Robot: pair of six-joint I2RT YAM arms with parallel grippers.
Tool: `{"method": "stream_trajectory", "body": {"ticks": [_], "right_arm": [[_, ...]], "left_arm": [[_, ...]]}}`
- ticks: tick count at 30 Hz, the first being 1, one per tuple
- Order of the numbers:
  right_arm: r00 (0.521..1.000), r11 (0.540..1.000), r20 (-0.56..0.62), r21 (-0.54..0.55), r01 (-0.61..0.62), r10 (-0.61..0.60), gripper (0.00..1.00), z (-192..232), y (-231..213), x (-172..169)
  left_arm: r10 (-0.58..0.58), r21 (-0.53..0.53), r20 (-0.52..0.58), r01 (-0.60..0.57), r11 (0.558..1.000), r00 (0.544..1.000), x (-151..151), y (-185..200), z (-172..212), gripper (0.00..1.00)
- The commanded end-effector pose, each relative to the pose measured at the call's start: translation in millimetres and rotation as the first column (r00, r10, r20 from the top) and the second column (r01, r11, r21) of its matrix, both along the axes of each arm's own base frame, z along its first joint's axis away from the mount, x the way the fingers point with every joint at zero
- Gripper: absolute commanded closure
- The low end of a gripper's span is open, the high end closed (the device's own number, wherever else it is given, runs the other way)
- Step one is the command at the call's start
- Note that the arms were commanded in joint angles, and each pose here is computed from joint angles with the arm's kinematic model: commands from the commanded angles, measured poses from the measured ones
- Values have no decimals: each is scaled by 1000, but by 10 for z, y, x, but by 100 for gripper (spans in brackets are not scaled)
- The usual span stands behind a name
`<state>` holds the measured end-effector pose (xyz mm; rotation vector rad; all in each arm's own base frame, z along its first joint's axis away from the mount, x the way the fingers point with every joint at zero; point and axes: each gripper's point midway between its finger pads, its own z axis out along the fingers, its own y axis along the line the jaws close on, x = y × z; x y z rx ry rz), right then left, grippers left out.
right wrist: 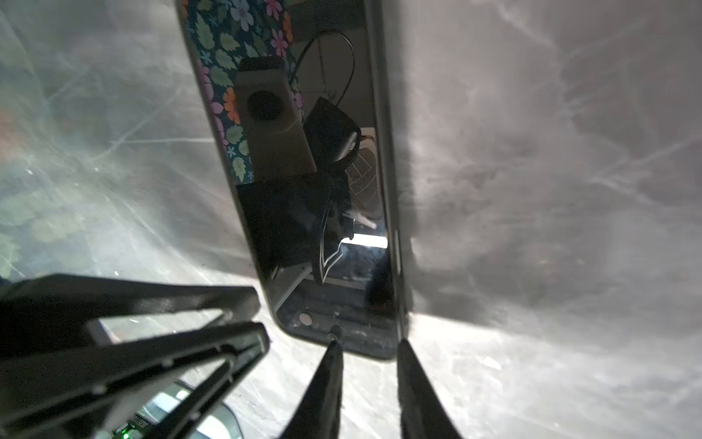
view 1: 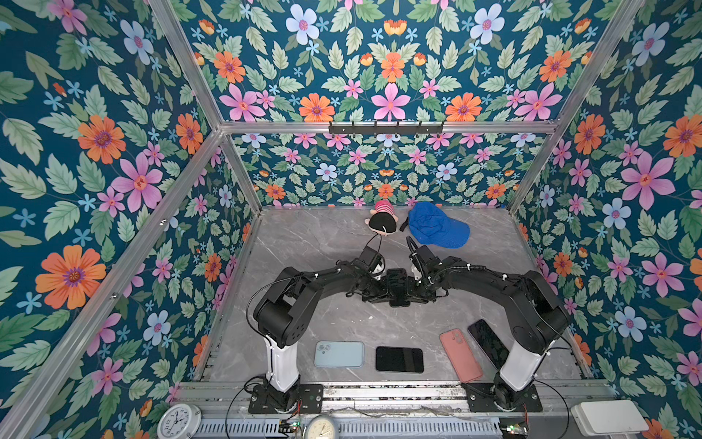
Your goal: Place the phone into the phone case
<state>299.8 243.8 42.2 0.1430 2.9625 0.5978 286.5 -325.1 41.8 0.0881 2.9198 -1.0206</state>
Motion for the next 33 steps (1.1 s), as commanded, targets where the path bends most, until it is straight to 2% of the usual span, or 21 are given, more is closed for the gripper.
{"method": "stream_trajectory", "body": {"ticks": [1, 8, 16, 24, 33], "right_arm": [[1000, 999, 30, -32, -2, 3, 68, 26, -69, 116], [997, 1000, 75, -22, -22, 23, 61, 102, -57, 523], [996, 1000, 90, -5, -26, 27, 57, 78, -62, 859], [996, 999, 82, 16, -29, 28, 56, 12, -31, 944], [998, 999, 54, 34, -32, 30, 61, -111, 0, 908]], "left_arm": [[-2, 56, 48, -1, 998, 999, 184, 113, 2, 65], [11, 31, 89, -14, 999, 996, 625, 99, 41, 57], [-6, 26, 89, 4, 1000, 996, 851, -24, -33, 56], [0, 36, 62, -3, 999, 998, 885, -25, -143, 59], [2, 15, 26, -2, 1000, 1000, 772, -55, -219, 62]]}}
